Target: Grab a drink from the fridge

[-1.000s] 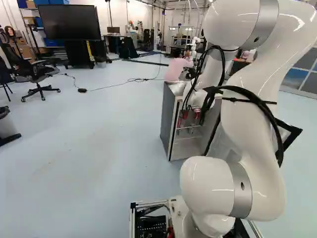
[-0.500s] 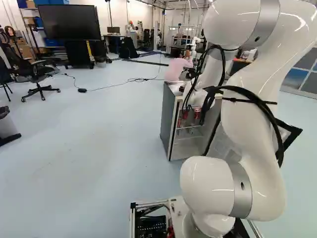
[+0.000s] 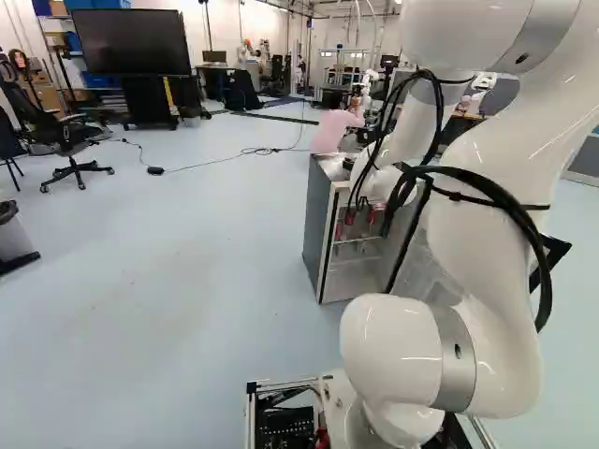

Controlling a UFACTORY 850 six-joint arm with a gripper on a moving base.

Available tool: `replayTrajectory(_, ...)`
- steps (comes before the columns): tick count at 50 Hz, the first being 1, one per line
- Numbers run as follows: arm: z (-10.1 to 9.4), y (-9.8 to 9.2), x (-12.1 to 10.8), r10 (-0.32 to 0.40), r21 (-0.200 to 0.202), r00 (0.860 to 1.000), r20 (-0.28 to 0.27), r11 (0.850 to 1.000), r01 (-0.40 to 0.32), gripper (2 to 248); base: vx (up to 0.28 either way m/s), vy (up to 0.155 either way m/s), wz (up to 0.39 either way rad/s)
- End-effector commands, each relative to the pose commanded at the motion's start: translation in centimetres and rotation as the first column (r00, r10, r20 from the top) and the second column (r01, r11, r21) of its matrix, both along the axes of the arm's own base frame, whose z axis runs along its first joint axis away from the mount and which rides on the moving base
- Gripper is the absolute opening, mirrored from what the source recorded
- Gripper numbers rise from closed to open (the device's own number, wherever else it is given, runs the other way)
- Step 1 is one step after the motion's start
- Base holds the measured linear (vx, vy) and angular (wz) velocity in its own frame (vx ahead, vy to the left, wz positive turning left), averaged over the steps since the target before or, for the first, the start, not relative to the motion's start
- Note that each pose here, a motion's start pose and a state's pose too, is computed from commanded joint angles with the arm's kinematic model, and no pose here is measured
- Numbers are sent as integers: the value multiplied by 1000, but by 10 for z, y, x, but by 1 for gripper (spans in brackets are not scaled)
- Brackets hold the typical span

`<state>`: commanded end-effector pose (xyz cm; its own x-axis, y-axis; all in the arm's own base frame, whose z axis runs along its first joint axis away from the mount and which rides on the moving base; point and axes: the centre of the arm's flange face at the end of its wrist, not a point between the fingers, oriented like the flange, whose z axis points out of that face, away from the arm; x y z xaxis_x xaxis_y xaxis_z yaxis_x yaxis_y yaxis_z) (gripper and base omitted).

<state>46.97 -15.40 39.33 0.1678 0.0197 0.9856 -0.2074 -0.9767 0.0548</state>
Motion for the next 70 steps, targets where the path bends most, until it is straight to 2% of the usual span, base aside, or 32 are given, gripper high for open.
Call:
replayTrajectory(16, 18, -8, -28, -35, -9, 999, 26, 999, 35, 247, 0, 0, 0)
replayTrajectory(34, 37, -32, -38, -91, -21, 994, 58, 995, 93, 247, 0, 0, 0)
replayTrajectory(56, 52, -67, -37, -167, -16, 986, 28, 986, 168, 247, 0, 0, 0)
replayTrajectory(70, 60, -93, -38, -258, 19, 966, -1, 966, 258, 247, 0, 0, 0)
